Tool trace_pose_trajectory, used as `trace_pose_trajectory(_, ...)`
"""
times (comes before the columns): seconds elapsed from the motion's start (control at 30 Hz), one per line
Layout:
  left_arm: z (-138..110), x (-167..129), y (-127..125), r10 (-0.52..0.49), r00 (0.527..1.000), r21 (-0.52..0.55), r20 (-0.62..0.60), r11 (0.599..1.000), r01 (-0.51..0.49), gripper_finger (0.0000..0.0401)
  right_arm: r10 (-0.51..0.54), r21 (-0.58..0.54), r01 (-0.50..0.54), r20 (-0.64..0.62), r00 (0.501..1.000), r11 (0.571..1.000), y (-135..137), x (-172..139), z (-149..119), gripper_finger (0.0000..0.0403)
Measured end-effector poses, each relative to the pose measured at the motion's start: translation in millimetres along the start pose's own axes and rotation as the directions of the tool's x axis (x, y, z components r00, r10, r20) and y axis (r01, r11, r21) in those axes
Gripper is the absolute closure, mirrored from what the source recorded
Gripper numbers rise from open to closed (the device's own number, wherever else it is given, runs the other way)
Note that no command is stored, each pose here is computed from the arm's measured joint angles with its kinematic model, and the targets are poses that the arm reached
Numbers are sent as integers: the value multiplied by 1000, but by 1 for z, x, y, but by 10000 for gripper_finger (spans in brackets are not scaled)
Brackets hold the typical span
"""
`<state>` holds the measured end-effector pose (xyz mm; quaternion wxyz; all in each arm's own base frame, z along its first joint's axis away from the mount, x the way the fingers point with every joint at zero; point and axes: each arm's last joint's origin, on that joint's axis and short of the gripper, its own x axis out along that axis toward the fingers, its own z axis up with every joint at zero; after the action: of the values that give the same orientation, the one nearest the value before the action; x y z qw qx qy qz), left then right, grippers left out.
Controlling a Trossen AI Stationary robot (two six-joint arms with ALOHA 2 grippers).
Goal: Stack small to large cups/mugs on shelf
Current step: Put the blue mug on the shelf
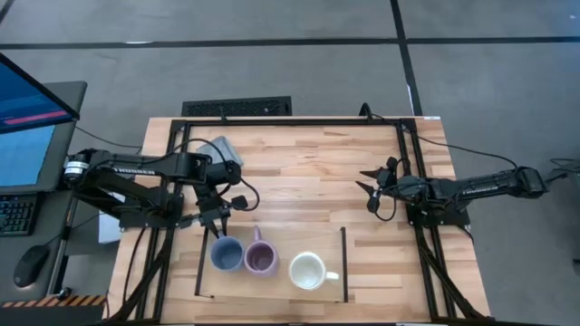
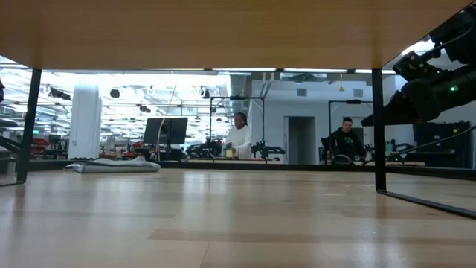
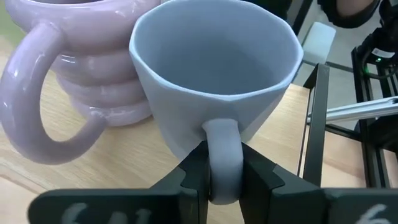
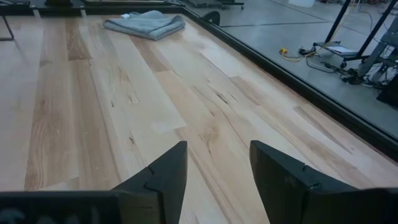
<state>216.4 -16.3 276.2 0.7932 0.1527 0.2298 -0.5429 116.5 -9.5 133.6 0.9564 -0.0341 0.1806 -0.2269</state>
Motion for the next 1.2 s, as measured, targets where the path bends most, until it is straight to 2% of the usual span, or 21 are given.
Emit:
trace_pose_trajectory(0.73,1,0,2,13,1000,32,10,999,-13,340,-1,0,1,0,1000,1000,0,0,0,207)
trace_pose_trajectory(0.9,3,0,4,30,999,-10,18,1000,-30,340,0,1,0,0,1000,1000,0,0,0,207)
trace_pose_trajectory(1.2,3,0,5,43,999,-26,8,999,-43,339,1,1,-1,0,1000,1000,0,0,0,207)
